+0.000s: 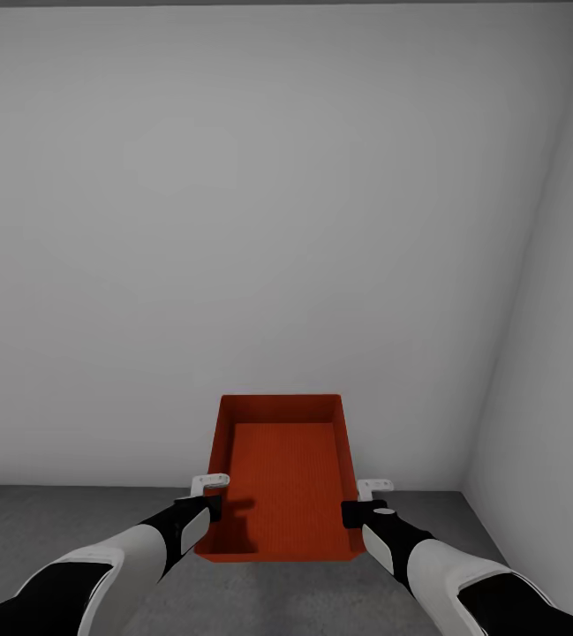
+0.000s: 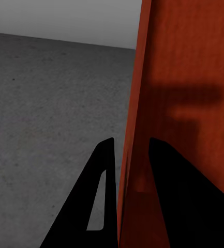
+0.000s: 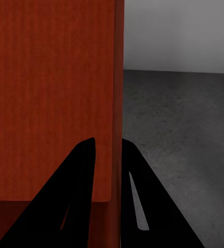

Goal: Move the two storage containers from the living room to the garage. In the garage, place one container on the floor and stack the other container on top of it (either order is fine).

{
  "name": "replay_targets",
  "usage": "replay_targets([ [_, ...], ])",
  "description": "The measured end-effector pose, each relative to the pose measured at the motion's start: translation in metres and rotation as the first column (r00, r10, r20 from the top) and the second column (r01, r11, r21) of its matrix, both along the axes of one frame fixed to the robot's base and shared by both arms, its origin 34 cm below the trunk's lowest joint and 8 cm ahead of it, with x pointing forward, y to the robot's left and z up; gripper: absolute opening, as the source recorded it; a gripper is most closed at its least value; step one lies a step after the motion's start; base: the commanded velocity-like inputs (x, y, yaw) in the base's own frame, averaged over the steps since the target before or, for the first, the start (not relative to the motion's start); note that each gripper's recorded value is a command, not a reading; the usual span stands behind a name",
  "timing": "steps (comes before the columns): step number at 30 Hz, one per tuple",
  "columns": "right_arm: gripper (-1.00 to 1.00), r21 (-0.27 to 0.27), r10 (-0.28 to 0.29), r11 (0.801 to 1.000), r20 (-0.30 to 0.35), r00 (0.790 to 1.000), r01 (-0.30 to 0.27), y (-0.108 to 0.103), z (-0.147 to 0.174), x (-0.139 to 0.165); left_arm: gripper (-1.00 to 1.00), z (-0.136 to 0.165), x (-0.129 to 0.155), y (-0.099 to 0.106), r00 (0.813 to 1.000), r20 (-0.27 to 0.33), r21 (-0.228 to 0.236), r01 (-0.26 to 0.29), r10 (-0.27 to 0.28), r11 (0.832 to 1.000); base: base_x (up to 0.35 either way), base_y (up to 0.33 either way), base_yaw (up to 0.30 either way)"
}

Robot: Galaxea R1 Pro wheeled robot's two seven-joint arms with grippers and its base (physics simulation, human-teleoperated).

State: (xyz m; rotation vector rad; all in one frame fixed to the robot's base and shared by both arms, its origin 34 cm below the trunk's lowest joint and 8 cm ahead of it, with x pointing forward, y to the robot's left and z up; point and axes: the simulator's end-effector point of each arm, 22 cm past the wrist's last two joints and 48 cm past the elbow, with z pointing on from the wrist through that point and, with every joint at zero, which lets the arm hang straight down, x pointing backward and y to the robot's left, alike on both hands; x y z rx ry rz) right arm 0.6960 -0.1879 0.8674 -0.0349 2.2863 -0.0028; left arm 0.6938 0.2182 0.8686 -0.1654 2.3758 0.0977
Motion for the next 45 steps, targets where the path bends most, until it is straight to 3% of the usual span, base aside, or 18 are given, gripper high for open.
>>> replay_targets([
  [45, -1.0, 0.001, 0.0, 1.0, 0.0, 1.0, 0.0, 0.001, -0.044, 0.013, -1.0, -0.044, 0.013, 0.001, 1.0, -0.001, 0.0, 0.001, -0.001, 1.0, 0.0, 0.0, 0.0],
])
